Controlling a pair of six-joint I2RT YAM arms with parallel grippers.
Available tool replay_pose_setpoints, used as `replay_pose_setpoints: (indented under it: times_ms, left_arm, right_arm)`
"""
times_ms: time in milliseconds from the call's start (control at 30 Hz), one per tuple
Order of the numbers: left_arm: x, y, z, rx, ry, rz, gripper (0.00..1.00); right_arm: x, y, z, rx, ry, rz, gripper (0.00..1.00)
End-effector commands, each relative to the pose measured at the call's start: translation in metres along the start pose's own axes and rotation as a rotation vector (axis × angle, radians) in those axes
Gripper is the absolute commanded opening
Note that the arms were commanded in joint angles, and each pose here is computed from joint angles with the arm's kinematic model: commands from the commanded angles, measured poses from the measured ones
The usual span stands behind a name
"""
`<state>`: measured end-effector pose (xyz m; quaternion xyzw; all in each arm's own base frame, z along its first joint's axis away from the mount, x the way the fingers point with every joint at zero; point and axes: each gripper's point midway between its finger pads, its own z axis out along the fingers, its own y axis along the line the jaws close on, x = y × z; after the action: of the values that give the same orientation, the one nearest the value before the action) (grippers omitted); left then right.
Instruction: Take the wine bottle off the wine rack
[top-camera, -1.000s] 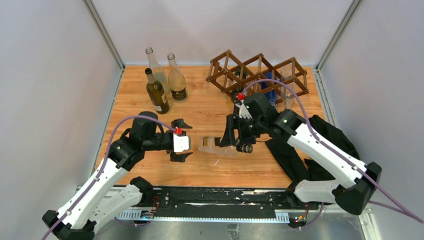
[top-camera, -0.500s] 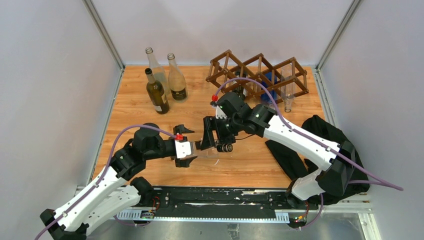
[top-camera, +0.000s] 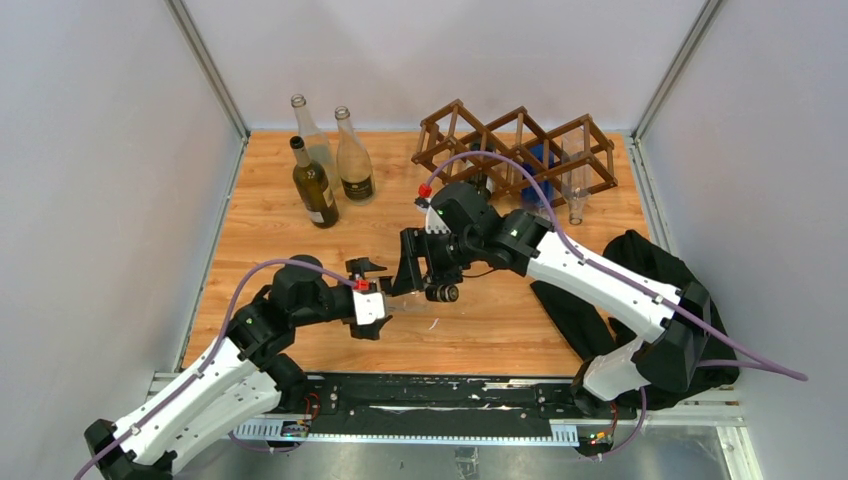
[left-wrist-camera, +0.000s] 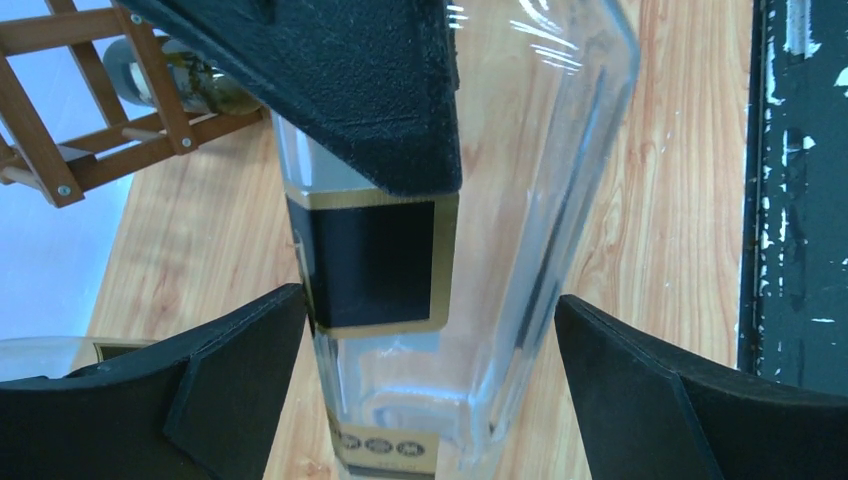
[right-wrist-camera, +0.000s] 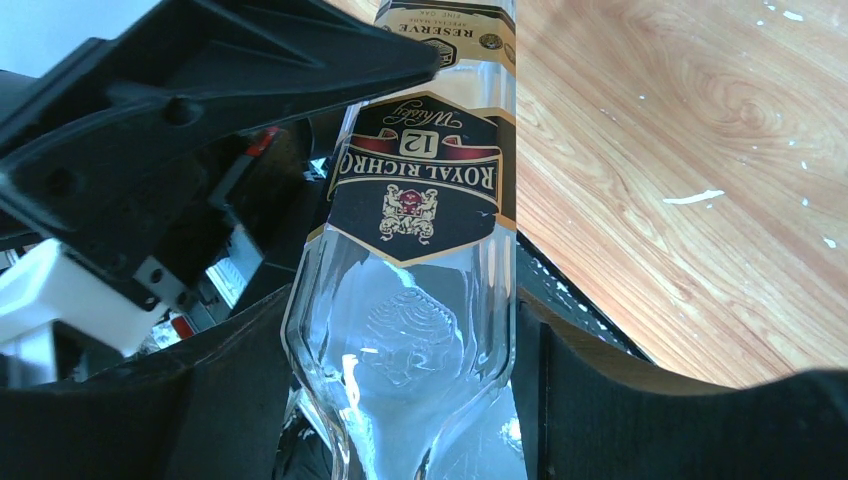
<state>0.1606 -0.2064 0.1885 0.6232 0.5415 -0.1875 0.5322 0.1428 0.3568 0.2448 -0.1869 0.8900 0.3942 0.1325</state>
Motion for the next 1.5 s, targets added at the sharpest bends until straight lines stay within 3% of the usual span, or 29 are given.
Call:
replay_pose_setpoints:
  times_ms: [0, 133, 233, 267, 300, 400, 500, 867, 1000, 1167, 1467]
  left_arm:
    - [-0.001, 0.014, 0.009, -0.051, -0.007, 0.024, 1.00]
    - [-0.009, 0.029, 0.013, -0.104, -0.026, 0.019, 0.97]
    - [-0.016, 0.035, 0.011, -0.129, -0.046, 0.028, 0.77]
    - [-0.018, 0.037, 0.010, -0.138, -0.051, 0.026, 0.65]
    - [-0.020, 0.041, 0.007, -0.167, -0.061, 0.005, 0.31]
    - [-0.026, 0.046, 0.002, -0.217, -0.095, -0.021, 0.01]
    - [-0.033, 0.050, -0.003, -0.250, -0.122, -0.081, 0.00]
    - [-0.071, 0.055, -0.005, -0.230, -0.245, -0.361, 0.00]
    - [-0.099, 0.062, -0.007, -0.190, -0.313, -0.453, 0.00]
    - [-0.140, 0.069, -0.011, -0.078, -0.399, -0.585, 0.00]
    - [-0.163, 0.091, -0.017, -0.026, -0.477, -0.777, 0.00]
  right_arm:
    - [-0.025, 0.058, -0.014, -0.186, -0.104, -0.055, 0.00]
    - [-0.025, 0.067, -0.008, -0.203, -0.101, -0.065, 0.00]
    - [-0.022, 0.062, -0.005, -0.188, -0.092, -0.068, 0.02]
    - [-0.021, 0.059, -0.005, -0.176, -0.092, -0.070, 0.08]
    - [-0.021, 0.055, -0.010, -0.164, -0.108, -0.077, 0.32]
    - [-0.027, 0.046, -0.025, -0.144, -0.166, -0.080, 0.69]
    - [-0.036, 0.032, -0.049, -0.115, -0.256, -0.075, 0.90]
    - [-0.031, -0.013, -0.134, -0.064, -0.506, -0.123, 0.97]
    - [-0.016, -0.025, -0.130, -0.071, -0.519, -0.162, 0.98]
    - [-0.009, -0.020, -0.109, -0.216, -0.546, -0.249, 0.99]
    - [-0.009, 0.024, -0.070, -0.428, -0.575, -0.495, 0.99]
